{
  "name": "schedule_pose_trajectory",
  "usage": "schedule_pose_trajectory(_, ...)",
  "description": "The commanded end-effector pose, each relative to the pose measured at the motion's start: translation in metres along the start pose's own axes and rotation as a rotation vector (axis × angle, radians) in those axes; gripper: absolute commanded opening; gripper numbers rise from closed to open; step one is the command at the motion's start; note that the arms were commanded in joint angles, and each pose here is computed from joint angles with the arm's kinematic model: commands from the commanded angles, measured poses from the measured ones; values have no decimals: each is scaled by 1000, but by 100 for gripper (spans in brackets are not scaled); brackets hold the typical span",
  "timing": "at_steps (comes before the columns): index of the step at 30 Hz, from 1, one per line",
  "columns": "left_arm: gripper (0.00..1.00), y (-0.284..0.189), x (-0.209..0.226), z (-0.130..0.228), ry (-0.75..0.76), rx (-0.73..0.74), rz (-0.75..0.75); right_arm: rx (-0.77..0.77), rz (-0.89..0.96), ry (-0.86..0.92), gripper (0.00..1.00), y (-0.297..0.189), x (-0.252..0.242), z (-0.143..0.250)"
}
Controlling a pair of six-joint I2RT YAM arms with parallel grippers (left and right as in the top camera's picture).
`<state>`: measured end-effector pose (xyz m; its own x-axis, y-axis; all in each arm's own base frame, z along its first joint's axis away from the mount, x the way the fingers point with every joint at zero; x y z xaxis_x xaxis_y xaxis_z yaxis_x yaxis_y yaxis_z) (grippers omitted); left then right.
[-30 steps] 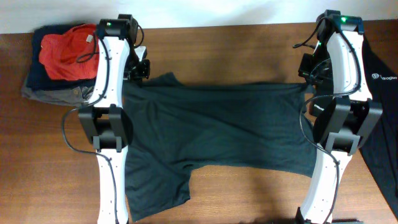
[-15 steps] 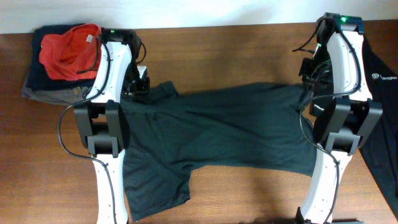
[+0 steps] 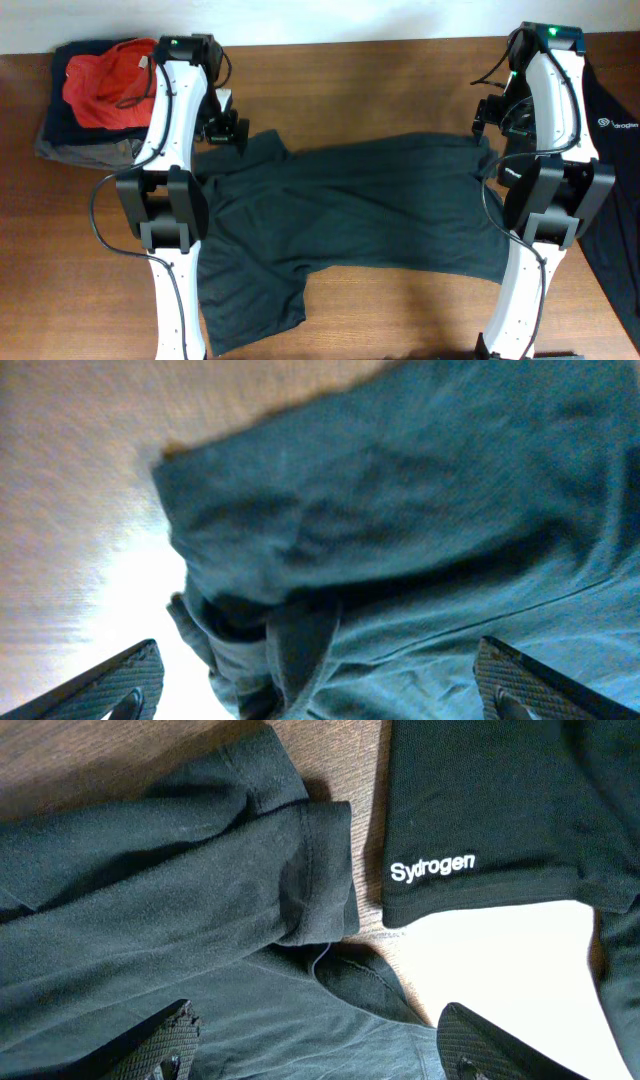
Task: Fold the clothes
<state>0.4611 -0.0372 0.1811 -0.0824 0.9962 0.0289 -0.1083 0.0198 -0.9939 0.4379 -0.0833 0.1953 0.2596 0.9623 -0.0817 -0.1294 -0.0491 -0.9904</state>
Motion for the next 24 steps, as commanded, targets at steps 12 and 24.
schedule_pose_trajectory(12,72,10,-15,-21,49,-76,175,-62,-22,-48,81,-19,6,5)
schedule_pose_trajectory(24,61,66,-26,-35,-54,13,167,-78,-21,-71,81,-20,17,4)
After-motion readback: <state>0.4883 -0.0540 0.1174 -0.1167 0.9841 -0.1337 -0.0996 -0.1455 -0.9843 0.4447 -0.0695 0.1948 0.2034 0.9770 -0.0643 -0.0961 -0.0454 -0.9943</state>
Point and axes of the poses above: each gripper's point midway between its finger pads, its own y axis out along the fingers, its own x axis along the line the jaws close on, z = x × y, the point moved 10 cm from there along -y, back along the fingers, and after that the axes turned 8 degrees about -y, right-handed, at the moved point
